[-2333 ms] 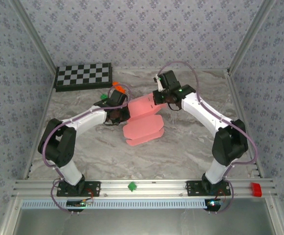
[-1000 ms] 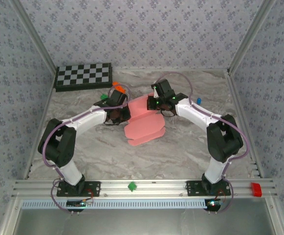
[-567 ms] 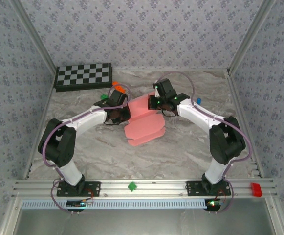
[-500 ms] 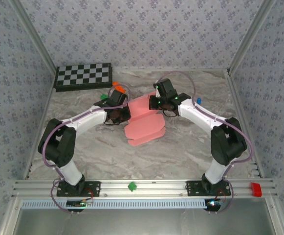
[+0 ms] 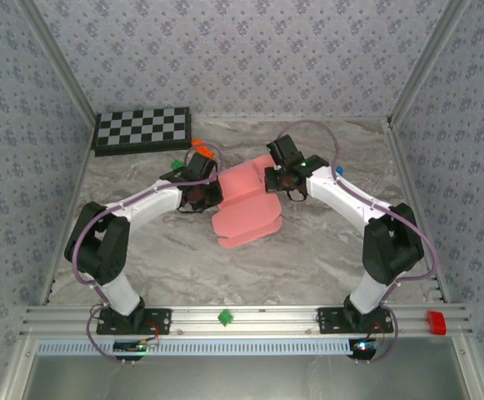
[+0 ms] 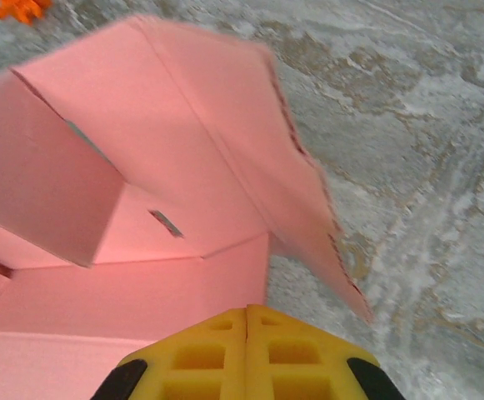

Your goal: Fold the paper box

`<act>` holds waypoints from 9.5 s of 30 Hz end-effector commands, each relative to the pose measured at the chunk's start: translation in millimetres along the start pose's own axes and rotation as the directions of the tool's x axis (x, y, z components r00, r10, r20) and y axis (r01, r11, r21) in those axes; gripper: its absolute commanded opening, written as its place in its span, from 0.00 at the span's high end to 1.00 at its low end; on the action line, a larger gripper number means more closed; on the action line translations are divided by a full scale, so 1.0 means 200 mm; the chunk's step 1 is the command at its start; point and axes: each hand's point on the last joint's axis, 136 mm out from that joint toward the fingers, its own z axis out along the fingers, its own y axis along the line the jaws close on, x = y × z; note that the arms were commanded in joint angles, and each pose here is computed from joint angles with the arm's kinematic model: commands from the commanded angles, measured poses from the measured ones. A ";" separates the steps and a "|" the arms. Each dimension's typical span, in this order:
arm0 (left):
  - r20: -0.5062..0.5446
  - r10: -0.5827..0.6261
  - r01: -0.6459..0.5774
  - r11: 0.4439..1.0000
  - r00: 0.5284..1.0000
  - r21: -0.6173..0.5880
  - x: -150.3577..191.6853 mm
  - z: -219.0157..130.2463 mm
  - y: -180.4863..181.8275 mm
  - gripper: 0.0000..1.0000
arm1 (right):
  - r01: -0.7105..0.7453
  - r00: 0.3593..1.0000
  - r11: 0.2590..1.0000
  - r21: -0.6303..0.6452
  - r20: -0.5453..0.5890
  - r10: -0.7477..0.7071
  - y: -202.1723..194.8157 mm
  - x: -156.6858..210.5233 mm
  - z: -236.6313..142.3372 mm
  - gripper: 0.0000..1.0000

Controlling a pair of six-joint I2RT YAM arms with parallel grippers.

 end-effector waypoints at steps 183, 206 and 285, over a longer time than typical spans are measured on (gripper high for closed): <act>0.075 0.165 -0.173 0.977 0.983 0.124 -0.12 -0.15 -0.12 1.00 | 0.440 0.893 0.709 -0.551 0.351 -0.282 0.09 -0.12 -0.25 0.68; 0.066 0.164 -0.171 0.977 0.984 0.128 -0.12 -0.14 -0.13 1.00 | 0.470 0.882 0.663 -0.583 0.346 -0.321 0.22 -0.13 -0.22 0.64; 0.047 0.143 -0.148 0.982 0.989 0.115 -0.13 -0.10 -0.11 1.00 | 0.404 0.881 0.902 0.153 0.201 -0.428 0.05 -0.15 0.16 0.74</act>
